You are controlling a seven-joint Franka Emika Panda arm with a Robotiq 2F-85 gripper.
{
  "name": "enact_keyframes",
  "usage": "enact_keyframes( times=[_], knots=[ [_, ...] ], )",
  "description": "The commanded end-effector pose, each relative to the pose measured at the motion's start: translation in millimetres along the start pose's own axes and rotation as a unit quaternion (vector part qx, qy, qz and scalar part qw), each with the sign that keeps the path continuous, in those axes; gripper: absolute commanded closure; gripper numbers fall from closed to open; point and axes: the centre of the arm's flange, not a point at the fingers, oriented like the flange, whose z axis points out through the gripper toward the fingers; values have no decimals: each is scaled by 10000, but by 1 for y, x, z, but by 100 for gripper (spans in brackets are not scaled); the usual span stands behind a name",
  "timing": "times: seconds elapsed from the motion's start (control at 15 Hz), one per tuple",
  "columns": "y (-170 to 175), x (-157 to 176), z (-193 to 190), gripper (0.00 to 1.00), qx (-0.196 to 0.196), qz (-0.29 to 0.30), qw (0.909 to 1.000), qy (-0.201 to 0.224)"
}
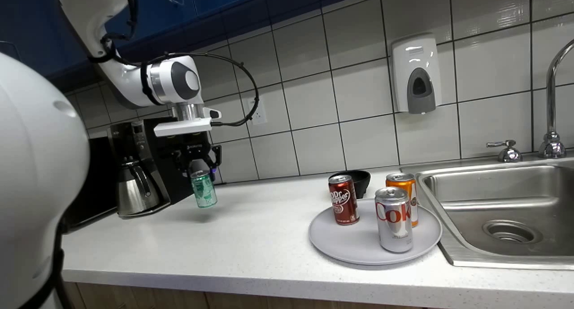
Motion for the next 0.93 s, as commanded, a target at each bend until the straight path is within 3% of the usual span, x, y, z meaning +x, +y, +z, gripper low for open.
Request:
enact_keyframes(
  times=[0.0,0.87],
  knots=[
    [10,-35,-22,60,-111,265,9996,65],
    [66,-126,-42,60,-240,1403,9895,235]
  ],
)
